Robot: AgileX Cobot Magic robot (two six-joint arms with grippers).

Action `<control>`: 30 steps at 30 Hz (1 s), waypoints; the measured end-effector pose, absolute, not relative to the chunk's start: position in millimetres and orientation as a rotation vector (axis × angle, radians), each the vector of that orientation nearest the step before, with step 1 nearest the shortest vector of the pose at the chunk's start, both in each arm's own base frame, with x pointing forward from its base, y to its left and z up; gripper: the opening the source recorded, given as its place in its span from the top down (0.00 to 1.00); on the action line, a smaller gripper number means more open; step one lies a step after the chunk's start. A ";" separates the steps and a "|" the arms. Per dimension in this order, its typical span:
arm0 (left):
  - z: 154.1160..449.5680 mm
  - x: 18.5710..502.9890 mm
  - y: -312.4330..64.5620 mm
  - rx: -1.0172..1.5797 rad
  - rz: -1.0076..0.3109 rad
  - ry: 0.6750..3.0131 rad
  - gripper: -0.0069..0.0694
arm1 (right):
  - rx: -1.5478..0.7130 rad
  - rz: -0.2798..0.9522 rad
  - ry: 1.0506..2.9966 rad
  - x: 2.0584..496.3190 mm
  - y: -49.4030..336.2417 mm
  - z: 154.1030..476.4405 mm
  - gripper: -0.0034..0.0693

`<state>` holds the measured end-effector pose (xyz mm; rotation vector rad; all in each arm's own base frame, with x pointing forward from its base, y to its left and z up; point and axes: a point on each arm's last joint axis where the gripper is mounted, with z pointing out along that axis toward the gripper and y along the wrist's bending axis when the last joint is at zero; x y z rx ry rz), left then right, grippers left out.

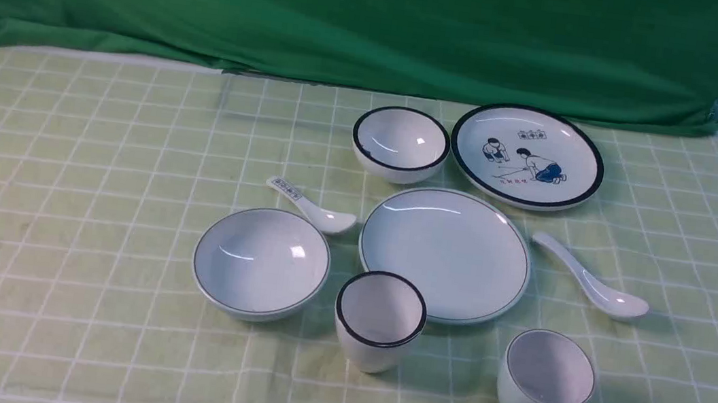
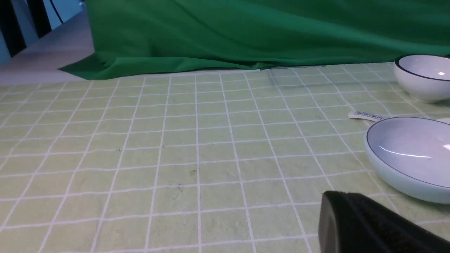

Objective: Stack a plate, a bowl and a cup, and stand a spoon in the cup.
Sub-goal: Use the left arm to grab a blue rice bowl

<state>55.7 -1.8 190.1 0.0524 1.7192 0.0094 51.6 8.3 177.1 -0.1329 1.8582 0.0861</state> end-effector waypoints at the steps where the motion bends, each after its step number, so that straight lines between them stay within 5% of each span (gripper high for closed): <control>1: 190.1 55.7 -1.8 0.052 0.009 1.719 0.91 | -0.133 0.086 1.858 51.6 8.3 177.1 0.63; 19: 191.1 55.9 -2.1 0.033 -0.011 1.708 0.91 | -0.133 0.086 1.858 51.6 8.3 177.1 0.63; 26: 207.7 56.6 -2.3 -0.405 -0.470 1.490 0.91 | -0.133 0.086 1.858 51.6 8.3 177.1 0.63; 30: 214.4 56.1 1.8 -0.521 -0.562 1.381 0.91 | -0.133 0.086 1.858 51.6 8.3 177.1 0.63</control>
